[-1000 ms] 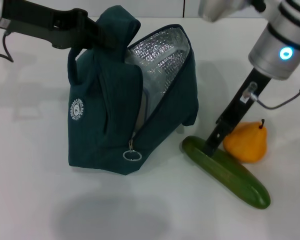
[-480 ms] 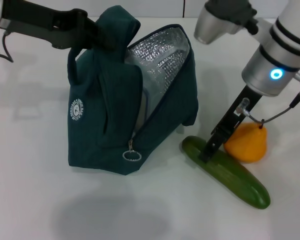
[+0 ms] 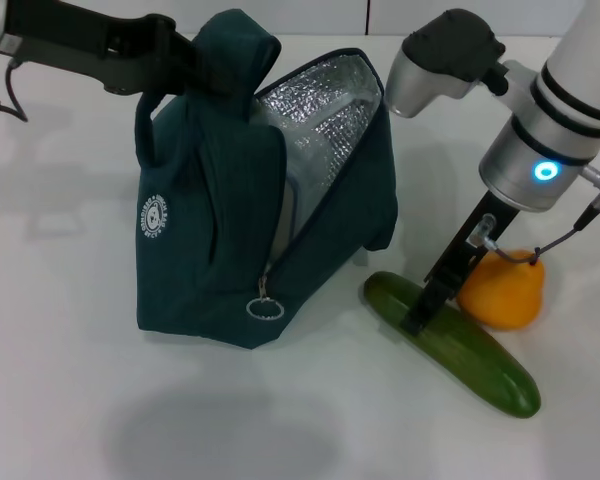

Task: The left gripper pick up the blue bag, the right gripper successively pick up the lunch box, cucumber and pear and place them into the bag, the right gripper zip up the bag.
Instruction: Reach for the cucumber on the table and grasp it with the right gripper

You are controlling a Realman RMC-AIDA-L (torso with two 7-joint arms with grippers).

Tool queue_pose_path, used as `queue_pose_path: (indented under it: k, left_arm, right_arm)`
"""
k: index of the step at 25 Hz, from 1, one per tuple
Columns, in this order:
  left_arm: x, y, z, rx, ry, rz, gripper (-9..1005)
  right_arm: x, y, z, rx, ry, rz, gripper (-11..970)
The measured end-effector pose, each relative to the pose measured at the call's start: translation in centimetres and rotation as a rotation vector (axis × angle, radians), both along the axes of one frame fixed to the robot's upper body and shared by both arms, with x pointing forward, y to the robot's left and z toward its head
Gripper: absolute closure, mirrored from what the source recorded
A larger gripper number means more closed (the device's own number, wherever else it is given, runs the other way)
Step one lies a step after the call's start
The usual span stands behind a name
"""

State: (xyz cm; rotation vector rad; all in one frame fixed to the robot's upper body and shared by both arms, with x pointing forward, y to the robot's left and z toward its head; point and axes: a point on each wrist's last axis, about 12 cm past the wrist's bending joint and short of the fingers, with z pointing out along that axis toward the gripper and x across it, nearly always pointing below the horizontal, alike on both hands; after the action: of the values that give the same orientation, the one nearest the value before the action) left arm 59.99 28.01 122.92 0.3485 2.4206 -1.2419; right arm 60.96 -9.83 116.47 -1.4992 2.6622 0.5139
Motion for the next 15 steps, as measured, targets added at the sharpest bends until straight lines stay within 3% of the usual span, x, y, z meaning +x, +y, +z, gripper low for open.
queue_pose_path:
  k: [15]
  left_arm:
    - [0.15, -0.03, 0.03, 0.005, -0.009, 0.005, 955]
  right_arm:
    - [-0.49, 0.62, -1.04, -0.002, -0.017, 0.028, 110]
